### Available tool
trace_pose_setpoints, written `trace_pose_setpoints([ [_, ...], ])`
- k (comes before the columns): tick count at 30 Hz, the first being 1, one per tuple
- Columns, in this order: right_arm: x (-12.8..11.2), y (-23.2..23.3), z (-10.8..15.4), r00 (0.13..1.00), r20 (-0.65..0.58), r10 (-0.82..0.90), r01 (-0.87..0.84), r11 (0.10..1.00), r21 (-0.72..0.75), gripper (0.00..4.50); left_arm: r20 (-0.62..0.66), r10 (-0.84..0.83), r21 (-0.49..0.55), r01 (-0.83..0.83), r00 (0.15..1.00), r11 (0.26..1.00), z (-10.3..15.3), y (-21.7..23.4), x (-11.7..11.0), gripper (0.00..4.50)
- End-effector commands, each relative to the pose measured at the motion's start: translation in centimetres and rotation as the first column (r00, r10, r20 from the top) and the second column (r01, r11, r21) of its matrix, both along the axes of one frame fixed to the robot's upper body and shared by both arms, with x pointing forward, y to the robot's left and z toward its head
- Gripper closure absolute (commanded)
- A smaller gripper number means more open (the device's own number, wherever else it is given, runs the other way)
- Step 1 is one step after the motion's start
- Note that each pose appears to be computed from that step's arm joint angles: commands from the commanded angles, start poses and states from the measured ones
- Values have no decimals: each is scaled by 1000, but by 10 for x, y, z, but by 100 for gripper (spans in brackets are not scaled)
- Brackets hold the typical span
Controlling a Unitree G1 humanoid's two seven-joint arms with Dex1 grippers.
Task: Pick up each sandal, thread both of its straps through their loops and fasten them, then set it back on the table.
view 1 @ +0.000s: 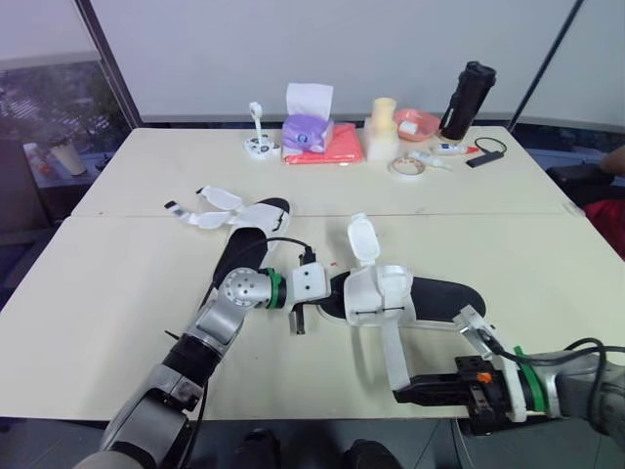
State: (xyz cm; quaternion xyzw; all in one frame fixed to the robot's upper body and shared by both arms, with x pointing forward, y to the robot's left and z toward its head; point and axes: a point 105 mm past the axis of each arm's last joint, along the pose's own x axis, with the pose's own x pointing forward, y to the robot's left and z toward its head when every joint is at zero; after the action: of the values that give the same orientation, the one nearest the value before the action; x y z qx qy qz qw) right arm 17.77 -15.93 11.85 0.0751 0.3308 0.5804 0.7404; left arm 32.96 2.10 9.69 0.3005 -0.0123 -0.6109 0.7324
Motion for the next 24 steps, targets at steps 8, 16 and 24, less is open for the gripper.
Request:
trace_pose_setpoints([
  [8, 28, 21, 72, 986, 167, -25, -28, 951, 306, 445, -76, -6, 79, 12, 997, 997, -30, -1, -4, 450],
  [16, 97, 14, 81, 936, 5, -352, 287, 773, 566, 445, -68, 8, 67, -4, 998, 998, -29, -4, -1, 450],
  [24, 144, -7, 70, 807, -167, -566, 541, 595, 594, 445, -70, 20, 65, -15, 997, 998, -31, 0, -4, 450],
])
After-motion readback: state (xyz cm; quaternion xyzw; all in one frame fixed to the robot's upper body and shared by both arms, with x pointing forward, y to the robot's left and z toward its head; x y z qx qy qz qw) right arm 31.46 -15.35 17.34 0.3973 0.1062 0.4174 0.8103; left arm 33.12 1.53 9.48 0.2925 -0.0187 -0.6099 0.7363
